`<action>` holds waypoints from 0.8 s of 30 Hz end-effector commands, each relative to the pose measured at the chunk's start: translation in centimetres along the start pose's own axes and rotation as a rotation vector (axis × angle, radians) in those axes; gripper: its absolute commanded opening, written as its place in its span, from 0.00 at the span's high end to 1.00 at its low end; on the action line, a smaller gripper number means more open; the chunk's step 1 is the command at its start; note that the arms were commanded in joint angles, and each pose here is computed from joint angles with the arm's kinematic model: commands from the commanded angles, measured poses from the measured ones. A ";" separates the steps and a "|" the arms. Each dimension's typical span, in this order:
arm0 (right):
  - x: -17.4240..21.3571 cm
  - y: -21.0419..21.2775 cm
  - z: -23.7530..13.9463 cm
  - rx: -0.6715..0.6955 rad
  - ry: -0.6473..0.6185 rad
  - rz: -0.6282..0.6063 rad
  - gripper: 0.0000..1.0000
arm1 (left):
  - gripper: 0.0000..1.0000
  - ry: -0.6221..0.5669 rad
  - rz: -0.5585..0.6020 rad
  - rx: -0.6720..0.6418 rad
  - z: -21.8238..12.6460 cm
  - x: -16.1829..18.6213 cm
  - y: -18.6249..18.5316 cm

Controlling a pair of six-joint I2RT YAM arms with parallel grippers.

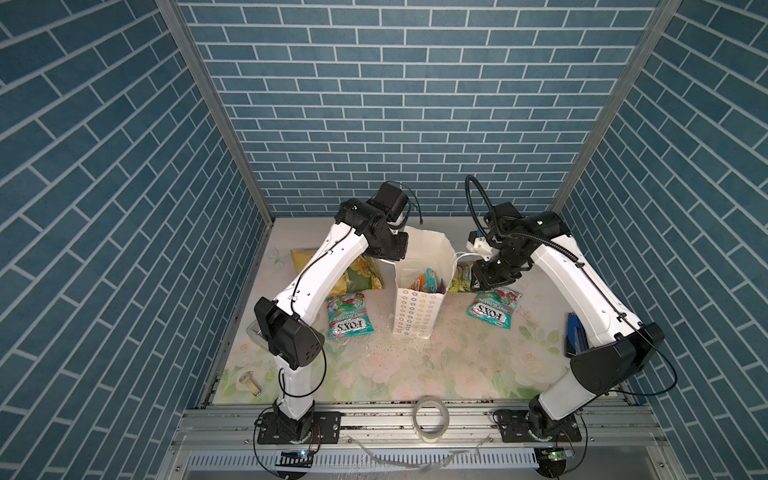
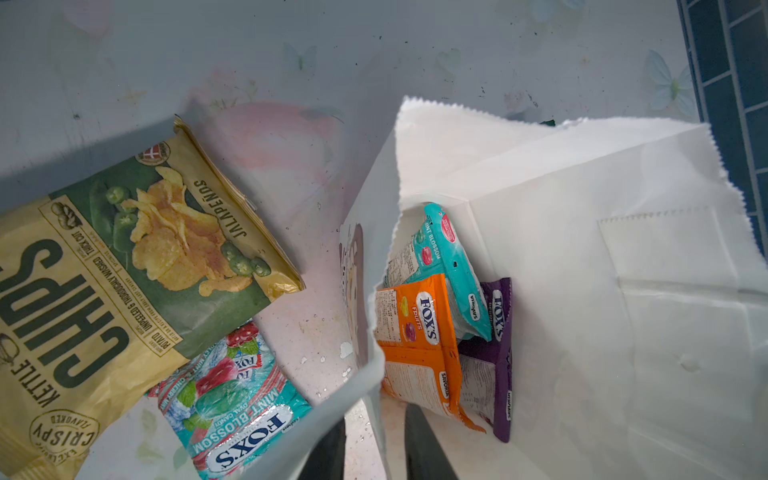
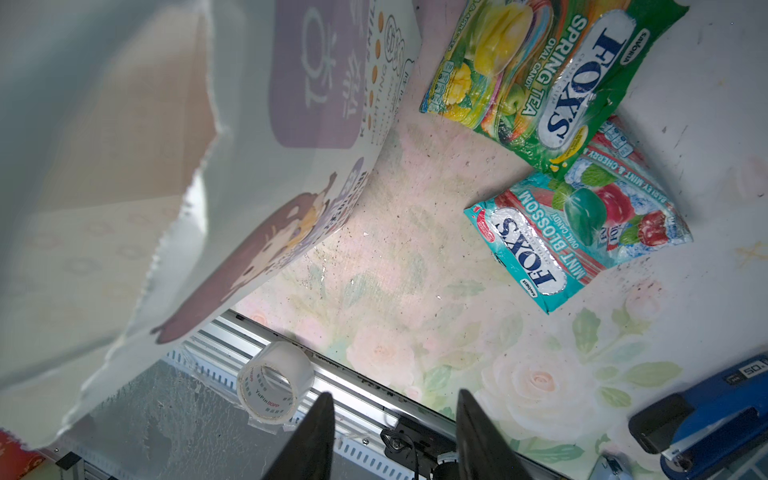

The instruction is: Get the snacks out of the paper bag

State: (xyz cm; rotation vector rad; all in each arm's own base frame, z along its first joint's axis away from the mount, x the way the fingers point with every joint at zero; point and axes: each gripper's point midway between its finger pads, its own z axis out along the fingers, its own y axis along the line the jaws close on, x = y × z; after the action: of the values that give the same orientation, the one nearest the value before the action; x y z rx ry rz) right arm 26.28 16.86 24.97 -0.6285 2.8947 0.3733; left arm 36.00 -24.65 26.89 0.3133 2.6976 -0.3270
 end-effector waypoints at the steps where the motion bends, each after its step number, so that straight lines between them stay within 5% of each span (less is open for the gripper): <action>1: 0.8 -0.4 -1.6 -0.011 -0.016 -0.006 0.52 | 0.92 0.053 0.013 -0.019 0.4 0.6 0.7; 2: 0.7 -0.7 -1.8 -0.010 -0.023 0.005 0.52 | 1.00 0.060 0.024 -0.030 0.5 0.6 0.8; 11: -0.5 -1.7 -1.6 -0.070 -0.060 0.150 0.52 | 1.00 0.036 0.112 -0.066 0.7 -1.6 1.2; 19: -3.8 0.4 7.7 -0.398 -0.041 0.419 0.67 | 1.00 -0.021 0.144 -0.025 2.0 -4.6 0.7; 24: -4.1 -0.1 11.1 -0.415 -0.023 0.512 0.78 | 1.00 -0.074 0.148 0.015 2.7 -6.3 0.2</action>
State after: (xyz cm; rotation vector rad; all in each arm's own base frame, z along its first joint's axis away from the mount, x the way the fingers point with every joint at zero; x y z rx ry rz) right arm 29.21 19.57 14.25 0.0156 3.0361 0.9124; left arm 41.13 -25.52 26.57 0.4749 2.6464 -0.2709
